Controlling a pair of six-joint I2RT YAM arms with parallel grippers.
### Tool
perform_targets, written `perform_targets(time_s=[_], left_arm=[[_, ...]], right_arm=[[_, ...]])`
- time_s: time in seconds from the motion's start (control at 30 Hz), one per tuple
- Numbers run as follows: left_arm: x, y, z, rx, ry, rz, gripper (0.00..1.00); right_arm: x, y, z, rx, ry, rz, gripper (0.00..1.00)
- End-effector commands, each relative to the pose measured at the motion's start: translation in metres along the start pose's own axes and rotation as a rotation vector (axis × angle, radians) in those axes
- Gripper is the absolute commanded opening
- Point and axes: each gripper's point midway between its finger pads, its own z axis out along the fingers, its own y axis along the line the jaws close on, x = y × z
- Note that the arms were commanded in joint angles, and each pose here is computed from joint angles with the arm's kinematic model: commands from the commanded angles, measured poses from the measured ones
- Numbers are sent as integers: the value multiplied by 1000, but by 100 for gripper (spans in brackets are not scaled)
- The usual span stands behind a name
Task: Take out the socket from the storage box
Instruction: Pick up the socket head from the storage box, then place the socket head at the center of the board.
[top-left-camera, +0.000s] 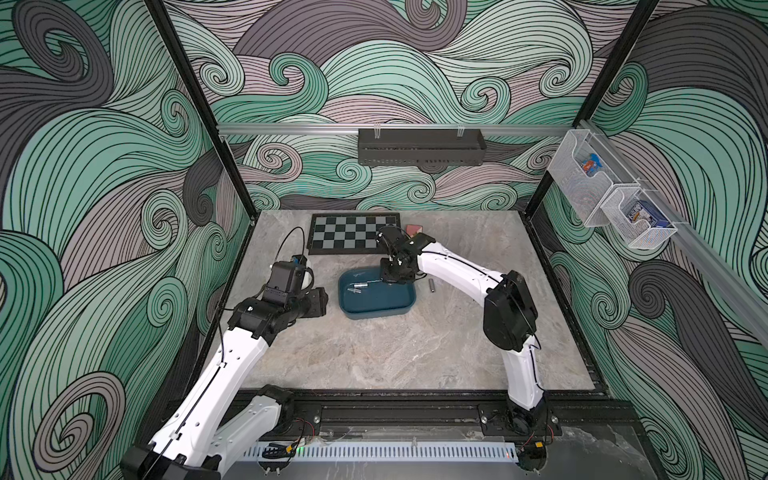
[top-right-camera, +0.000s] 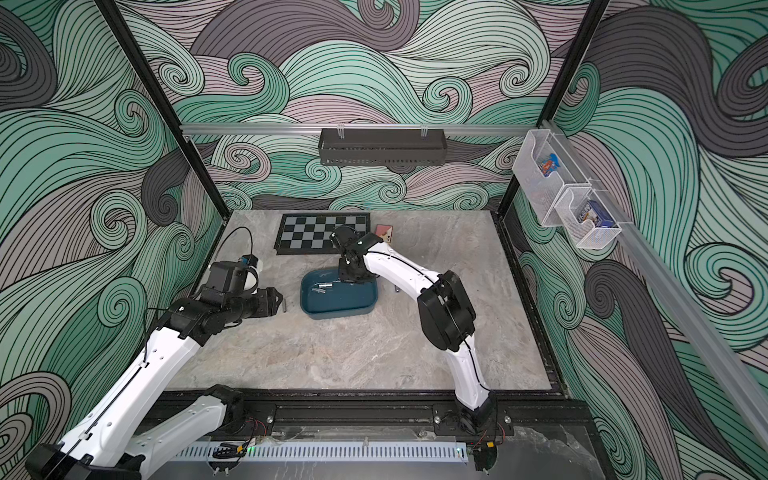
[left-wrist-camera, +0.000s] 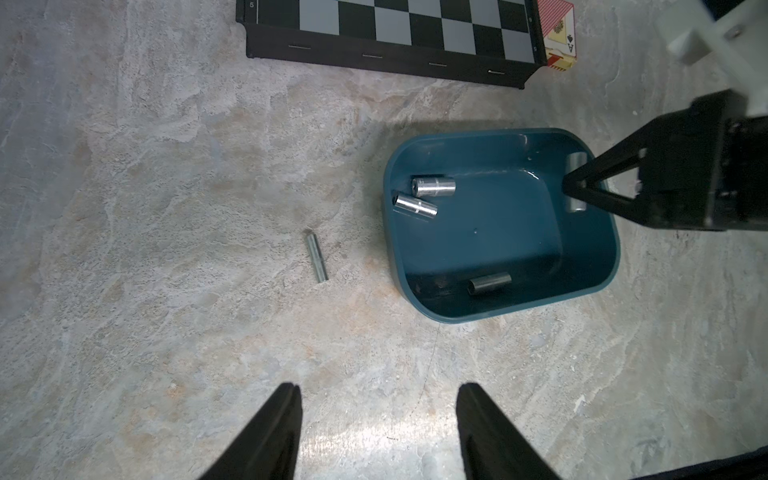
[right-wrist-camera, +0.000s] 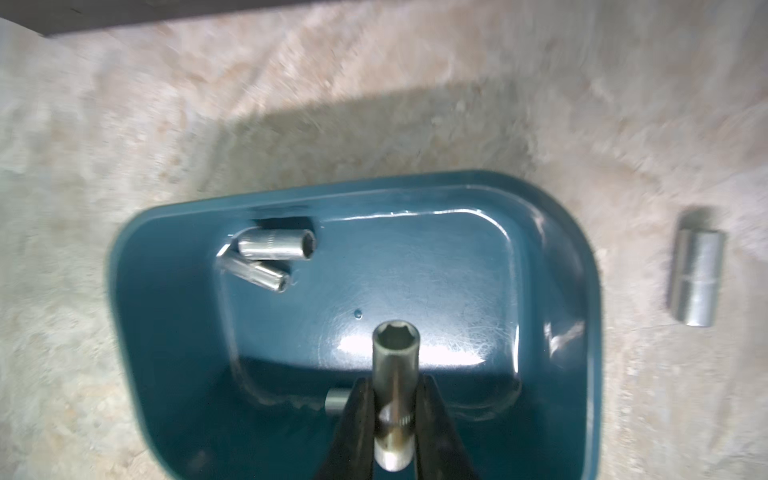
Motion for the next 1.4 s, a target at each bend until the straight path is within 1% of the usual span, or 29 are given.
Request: perform_targets(time_s=[0.0,0.13,0.3,0.37,0.5,0.67,0.8,0.97,1.23,1.37], left_arm=[[0,-3,3,7,3,20,63],[1,-4,4,11,8,19,63],[2,-5,6,12,15,23,63],[2,-5,6,12,18,23,63],[2,-5,6,11,17,24,63],[2,-5,7,10,22,25,63],[3,-5,8,10,27,26,63],[3,-5,8,9,27,26,63],[3,-5,8,9,29,28,63],[4,-5,9,10,30,31,63]], right_arm=[[-24,-16,-42,1,-82,-46,14],[-35,-59,-58,32,-101,-47,14],[-39,-123,-65,77,-83,-20,15],[-37,-146,-62,110,-67,-27,15],[-33,-177,-47,142,-28,-26,15],[-25,-193,-19,179,48,-101,16],[-19,-194,-3,178,96,-110,17],[-2,-198,25,179,176,-103,17],[21,-198,50,177,231,-112,17],[27,-196,57,179,243,-131,17]])
